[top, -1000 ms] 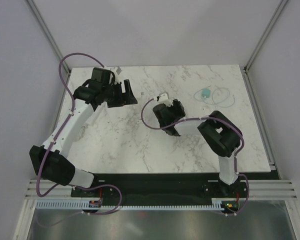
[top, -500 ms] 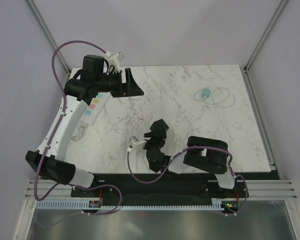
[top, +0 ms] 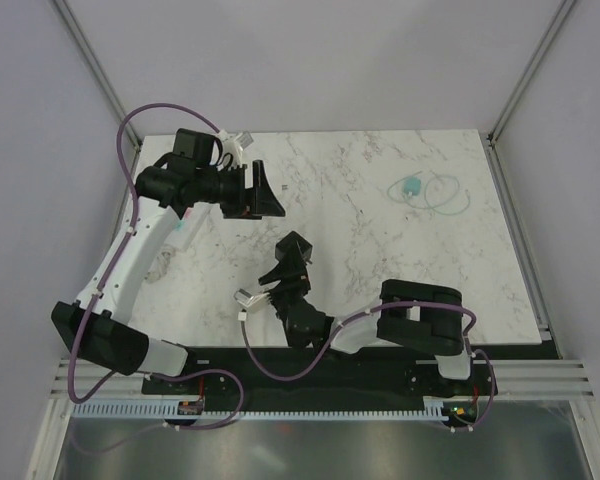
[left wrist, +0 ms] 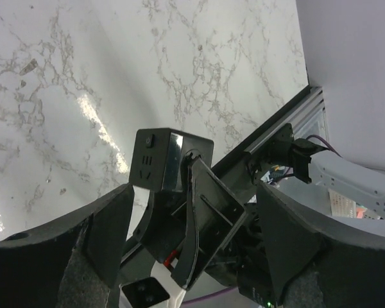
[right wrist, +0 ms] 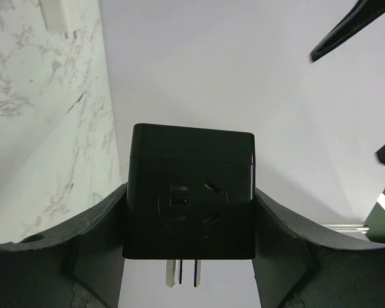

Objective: Insert the plug

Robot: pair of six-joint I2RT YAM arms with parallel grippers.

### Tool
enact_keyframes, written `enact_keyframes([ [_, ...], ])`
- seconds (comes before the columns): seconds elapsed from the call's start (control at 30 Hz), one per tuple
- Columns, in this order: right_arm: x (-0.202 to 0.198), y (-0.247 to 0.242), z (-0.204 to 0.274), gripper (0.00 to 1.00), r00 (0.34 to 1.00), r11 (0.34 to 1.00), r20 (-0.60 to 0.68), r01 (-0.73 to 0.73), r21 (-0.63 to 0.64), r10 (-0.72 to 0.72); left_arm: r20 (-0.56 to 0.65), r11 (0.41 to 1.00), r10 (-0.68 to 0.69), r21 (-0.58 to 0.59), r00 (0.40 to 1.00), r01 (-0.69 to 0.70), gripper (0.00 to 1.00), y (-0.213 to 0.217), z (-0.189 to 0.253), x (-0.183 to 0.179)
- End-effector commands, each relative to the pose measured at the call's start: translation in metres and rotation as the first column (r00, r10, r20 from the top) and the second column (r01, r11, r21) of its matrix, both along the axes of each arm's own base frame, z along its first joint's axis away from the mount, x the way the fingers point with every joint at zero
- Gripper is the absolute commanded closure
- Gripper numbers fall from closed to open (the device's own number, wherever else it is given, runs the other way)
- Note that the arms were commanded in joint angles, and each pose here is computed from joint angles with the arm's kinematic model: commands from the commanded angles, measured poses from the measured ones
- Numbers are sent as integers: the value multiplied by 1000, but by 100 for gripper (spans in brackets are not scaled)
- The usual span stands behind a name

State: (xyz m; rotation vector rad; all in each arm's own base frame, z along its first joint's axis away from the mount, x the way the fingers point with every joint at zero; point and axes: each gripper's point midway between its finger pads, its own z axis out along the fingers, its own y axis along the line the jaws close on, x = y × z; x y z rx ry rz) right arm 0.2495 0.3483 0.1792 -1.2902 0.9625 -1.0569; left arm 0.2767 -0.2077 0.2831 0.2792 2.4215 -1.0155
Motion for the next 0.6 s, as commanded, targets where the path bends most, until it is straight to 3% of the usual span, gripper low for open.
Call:
enact_keyframes([
  [0.0, -11, -16, 110, 85, 978, 903, 208, -97, 419, 8, 26, 993, -71, -92, 997, 73, 16, -14, 28, 0],
  [0.27, -20, -19, 152, 84, 956, 887, 291, -168, 430, 40, 10, 968, -180, -177, 984, 179, 16, -27, 37, -13],
  [0.57, -23, -28, 168, 84, 949, 865, 313, -195, 462, 46, -98, 967, -162, -214, 982, 138, 16, -28, 27, -17],
])
